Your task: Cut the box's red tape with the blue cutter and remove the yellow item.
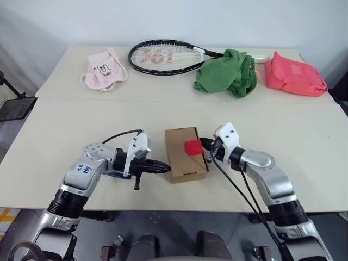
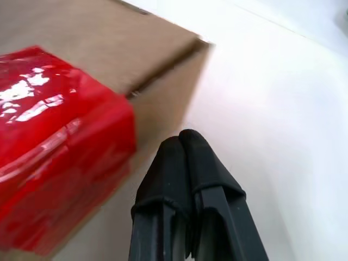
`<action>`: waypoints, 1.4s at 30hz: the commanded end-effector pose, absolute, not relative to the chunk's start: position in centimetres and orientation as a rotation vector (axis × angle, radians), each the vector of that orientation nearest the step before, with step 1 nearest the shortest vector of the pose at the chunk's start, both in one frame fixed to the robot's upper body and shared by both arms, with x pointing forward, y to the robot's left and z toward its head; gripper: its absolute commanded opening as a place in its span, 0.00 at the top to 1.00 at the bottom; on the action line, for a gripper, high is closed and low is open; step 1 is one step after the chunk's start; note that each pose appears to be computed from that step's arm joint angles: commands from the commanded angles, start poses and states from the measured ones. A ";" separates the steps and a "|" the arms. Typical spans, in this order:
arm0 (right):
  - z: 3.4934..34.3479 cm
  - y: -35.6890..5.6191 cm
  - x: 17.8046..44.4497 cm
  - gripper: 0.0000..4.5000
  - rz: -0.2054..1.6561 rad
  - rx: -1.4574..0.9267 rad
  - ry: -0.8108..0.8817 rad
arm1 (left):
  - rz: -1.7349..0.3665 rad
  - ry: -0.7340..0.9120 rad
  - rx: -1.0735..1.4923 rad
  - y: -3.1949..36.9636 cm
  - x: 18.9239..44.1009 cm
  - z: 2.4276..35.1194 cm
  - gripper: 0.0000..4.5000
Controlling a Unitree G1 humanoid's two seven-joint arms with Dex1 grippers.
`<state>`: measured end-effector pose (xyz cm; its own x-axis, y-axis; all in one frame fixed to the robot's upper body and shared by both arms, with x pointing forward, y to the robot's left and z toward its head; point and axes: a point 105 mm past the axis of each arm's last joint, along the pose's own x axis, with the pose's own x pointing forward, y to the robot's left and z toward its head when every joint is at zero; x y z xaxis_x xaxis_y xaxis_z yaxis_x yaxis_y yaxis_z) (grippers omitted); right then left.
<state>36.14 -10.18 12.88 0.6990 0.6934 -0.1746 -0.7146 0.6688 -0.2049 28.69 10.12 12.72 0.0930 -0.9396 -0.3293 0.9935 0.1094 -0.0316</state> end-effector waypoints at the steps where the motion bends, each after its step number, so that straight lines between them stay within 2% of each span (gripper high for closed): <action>1: 14.4 -8.1 37.9 1.00 0.904 -0.262 0.056 | -1.449 0.252 0.188 9.0 27.8 13.0 0.99; 7: 14.0 -8.3 40.3 1.00 0.929 -0.352 0.072 | -1.421 0.246 0.166 8.5 27.7 12.6 0.99; 11: 16.0 -9.5 40.9 1.00 0.919 -0.357 0.013 | -1.386 0.225 0.185 8.8 28.1 12.9 0.99; 16: 17.2 -12.1 40.0 1.00 0.922 -0.389 -0.003 | -1.365 0.211 0.211 10.1 28.2 13.9 0.99; 21: 18.7 -14.9 37.7 1.00 0.925 -0.355 -0.051 | -1.317 0.203 0.242 13.1 28.3 15.5 0.99; 23: 19.6 -16.1 35.6 1.00 0.970 -0.256 -0.076 | -1.235 0.154 0.225 15.2 28.7 17.0 0.90; 24: 20.0 -16.4 34.4 0.91 1.008 -0.227 -0.098 | -1.197 0.127 0.225 16.4 28.8 17.8 0.85; 25: 20.2 -16.6 33.1 0.87 1.052 -0.206 -0.116 | -1.159 0.099 0.240 17.7 28.8 18.3 0.80; 27: 20.7 -16.7 30.9 0.71 1.118 -0.149 -0.147 | -1.097 0.034 0.270 20.1 28.6 19.1 0.65; 29: 21.3 -16.7 29.2 0.59 1.158 -0.085 -0.163 | -1.036 0.011 0.297 22.5 28.4 19.1 0.54; 32: 22.6 -16.0 26.8 0.35 1.216 -0.056 -0.200 | -0.920 0.099 0.359 27.7 27.3 17.6 0.32; 34: 23.0 -15.5 25.9 0.20 1.237 -0.058 -0.207 | -0.894 0.139 0.365 29.2 26.8 17.1 0.19; 36: 23.3 -14.5 23.8 0.04 1.311 -0.107 -0.227 | -0.831 0.233 0.328 32.2 25.8 16.0 0.05; 37: 23.3 -14.0 23.0 0.00 1.341 -0.137 -0.232 | -0.808 0.274 0.308 33.4 25.2 15.6 0.01; 39: 23.5 -13.1 21.8 0.00 1.364 -0.203 -0.287 | -0.803 0.388 0.342 35.4 24.0 14.5 0.01; 42: 23.5 -12.2 21.1 0.00 1.393 -0.258 -0.328 | -0.852 0.437 0.432 36.0 23.7 14.3 0.01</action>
